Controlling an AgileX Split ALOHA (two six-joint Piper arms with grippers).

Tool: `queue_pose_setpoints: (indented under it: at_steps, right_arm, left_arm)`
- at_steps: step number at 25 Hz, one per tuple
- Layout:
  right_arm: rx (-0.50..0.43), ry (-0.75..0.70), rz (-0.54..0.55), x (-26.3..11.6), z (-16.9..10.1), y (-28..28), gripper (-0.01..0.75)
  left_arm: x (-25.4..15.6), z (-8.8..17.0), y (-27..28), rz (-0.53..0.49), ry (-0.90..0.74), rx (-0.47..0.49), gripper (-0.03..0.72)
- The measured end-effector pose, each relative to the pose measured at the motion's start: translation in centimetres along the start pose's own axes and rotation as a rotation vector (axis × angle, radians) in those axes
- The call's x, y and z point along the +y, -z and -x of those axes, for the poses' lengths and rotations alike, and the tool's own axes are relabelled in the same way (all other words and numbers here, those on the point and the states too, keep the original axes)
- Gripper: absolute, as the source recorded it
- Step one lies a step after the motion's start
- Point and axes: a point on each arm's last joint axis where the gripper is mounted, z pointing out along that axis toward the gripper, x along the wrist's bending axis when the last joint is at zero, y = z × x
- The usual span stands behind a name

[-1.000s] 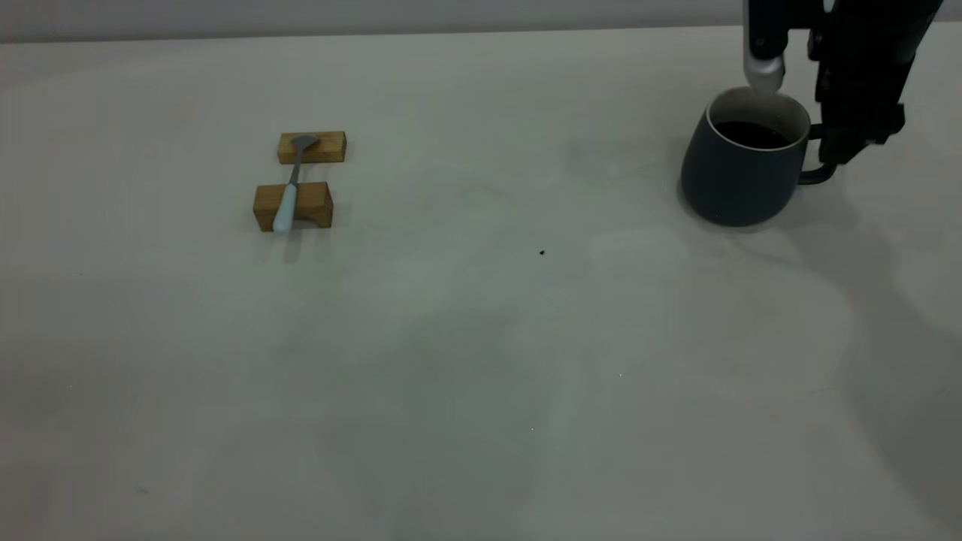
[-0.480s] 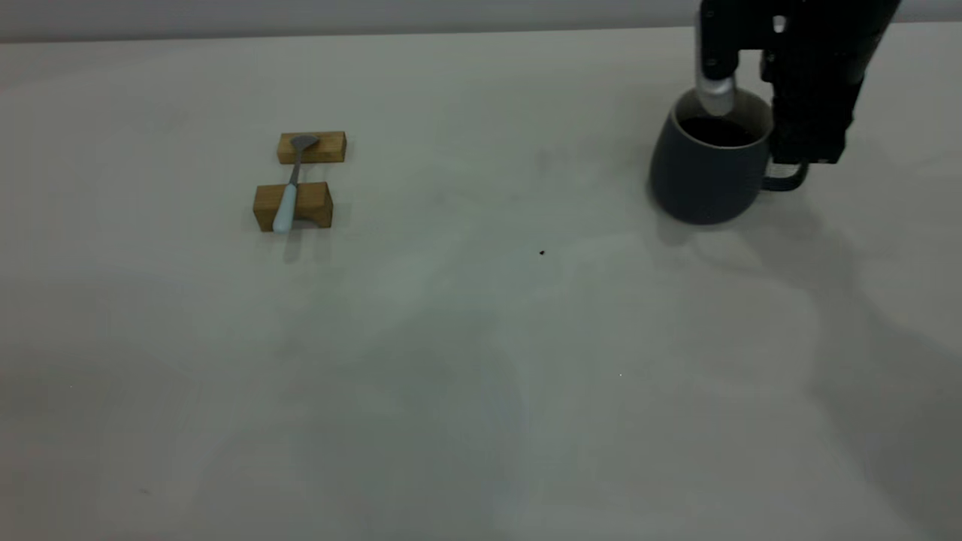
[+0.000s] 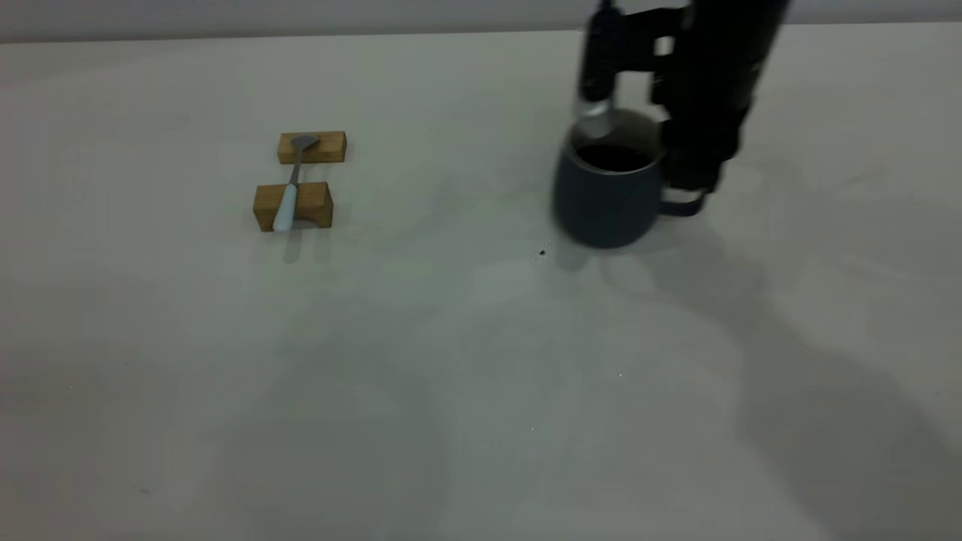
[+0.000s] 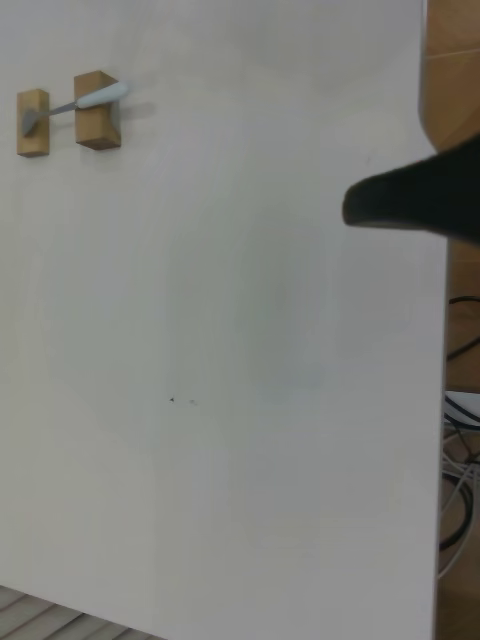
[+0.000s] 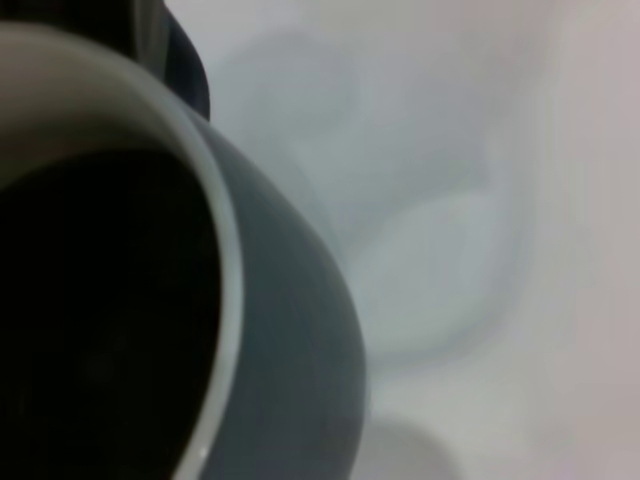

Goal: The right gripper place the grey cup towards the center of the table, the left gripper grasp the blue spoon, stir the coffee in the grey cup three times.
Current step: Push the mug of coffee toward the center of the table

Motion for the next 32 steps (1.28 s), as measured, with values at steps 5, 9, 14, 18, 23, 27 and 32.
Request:
queue_pose_setpoints:
  at_steps: [5,9,14,18,23,27,32]
  right_arm:
    - [0.0,-0.023,0.03,2.7,-1.6,0.2,0.172]
    - [-0.012,-0.06,0.053,3.6,-2.0,0.3,0.172]
    - [-0.017,-0.104,0.064,3.9,-2.1,0.4,0.172]
    - [-0.019,-0.118,0.067,3.9,-2.1,0.4,0.211]
    - [-0.012,-0.13,0.057,3.9,-1.9,1.1,0.421]
    - [0.023,-0.15,0.005,3.5,-1.6,4.3,0.61]
    - [0.051,-0.216,-0.052,2.6,-1.0,12.4,0.72]
  left_arm:
    - [0.0,0.0,0.0,0.0,0.0,0.0,0.56]
    - [0.0,0.0,0.0,0.0,0.0,0.0,0.56]
    - [0.0,0.0,0.0,0.0,0.0,0.0,0.56]
    - [0.0,0.0,0.0,0.0,0.0,0.0,0.56]
    - [0.0,0.0,0.0,0.0,0.0,0.0,0.56]
    - [0.0,0.0,0.0,0.0,0.0,0.0,0.56]
    - [0.0,0.0,0.0,0.0,0.0,0.0,0.56]
